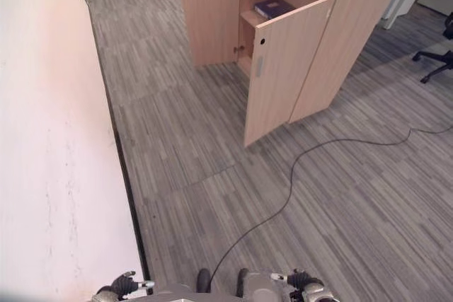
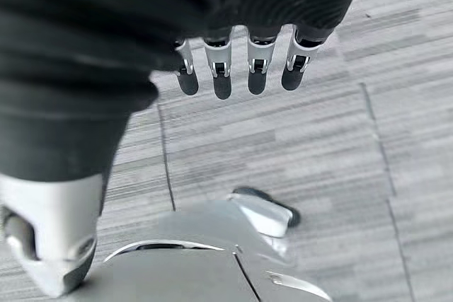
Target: Put the empty folder in the office cabinet
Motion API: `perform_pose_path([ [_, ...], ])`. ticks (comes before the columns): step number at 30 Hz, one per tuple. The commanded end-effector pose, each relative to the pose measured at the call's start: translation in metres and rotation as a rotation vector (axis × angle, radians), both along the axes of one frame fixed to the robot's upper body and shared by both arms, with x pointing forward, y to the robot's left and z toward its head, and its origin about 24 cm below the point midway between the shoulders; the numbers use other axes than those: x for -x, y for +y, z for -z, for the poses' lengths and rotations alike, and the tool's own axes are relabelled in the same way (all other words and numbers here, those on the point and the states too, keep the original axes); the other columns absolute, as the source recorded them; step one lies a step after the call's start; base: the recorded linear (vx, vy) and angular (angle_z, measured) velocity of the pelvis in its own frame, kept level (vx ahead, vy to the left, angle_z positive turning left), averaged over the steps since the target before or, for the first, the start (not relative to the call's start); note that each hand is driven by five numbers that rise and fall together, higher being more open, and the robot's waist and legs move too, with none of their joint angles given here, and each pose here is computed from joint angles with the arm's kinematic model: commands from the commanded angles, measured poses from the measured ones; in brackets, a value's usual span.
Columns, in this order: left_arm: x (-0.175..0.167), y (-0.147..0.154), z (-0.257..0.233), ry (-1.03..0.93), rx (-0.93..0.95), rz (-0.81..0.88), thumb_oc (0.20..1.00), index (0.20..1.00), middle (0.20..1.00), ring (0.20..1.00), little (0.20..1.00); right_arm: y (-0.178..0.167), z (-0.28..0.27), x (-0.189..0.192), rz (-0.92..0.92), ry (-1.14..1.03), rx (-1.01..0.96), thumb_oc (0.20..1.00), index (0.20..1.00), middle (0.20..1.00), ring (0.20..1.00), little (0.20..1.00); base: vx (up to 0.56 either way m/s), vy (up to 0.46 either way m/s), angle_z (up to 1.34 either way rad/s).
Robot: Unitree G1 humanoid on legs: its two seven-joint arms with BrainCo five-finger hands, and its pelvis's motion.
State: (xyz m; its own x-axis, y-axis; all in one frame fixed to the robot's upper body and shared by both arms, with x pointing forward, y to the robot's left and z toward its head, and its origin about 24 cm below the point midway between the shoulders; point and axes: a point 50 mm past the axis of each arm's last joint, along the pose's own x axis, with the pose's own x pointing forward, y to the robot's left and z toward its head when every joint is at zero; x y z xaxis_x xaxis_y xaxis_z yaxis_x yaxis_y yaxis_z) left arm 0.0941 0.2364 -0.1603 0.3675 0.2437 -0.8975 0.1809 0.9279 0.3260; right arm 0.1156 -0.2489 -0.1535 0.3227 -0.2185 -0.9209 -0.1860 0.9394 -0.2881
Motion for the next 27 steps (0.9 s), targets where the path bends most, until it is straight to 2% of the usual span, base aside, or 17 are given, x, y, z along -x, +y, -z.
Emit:
perform_pose_path([
  [1, 0.008, 0.008, 0.0, 0.018, -0.021, -0.036, 1.0, 1.0, 1.0, 1.0, 1.0, 0.002, 0.001, 0.001, -0.065, 0.028, 0.014, 1.0, 1.0, 1.0, 1.0, 1.0, 0.13, -0.121, 0.23],
  [14, 0.01, 0.013, -0.001, -0.009, -0.018, -0.163, 1.0, 1.0, 1.0, 1.0, 1.0, 0.004, 0.003, 0.006, -0.085, 0.031, 0.011, 1.0, 1.0, 1.0, 1.0, 1.0, 0.17, -0.184, 0.39],
  [27, -0.005, 0.011, -0.004, -0.071, -0.011, -0.19, 1.0, 1.0, 1.0, 1.0, 1.0, -0.007, 0.0, 0.009, -0.094, 0.042, 0.058, 1.0, 1.0, 1.0, 1.0, 1.0, 0.07, -0.126, 0.51],
])
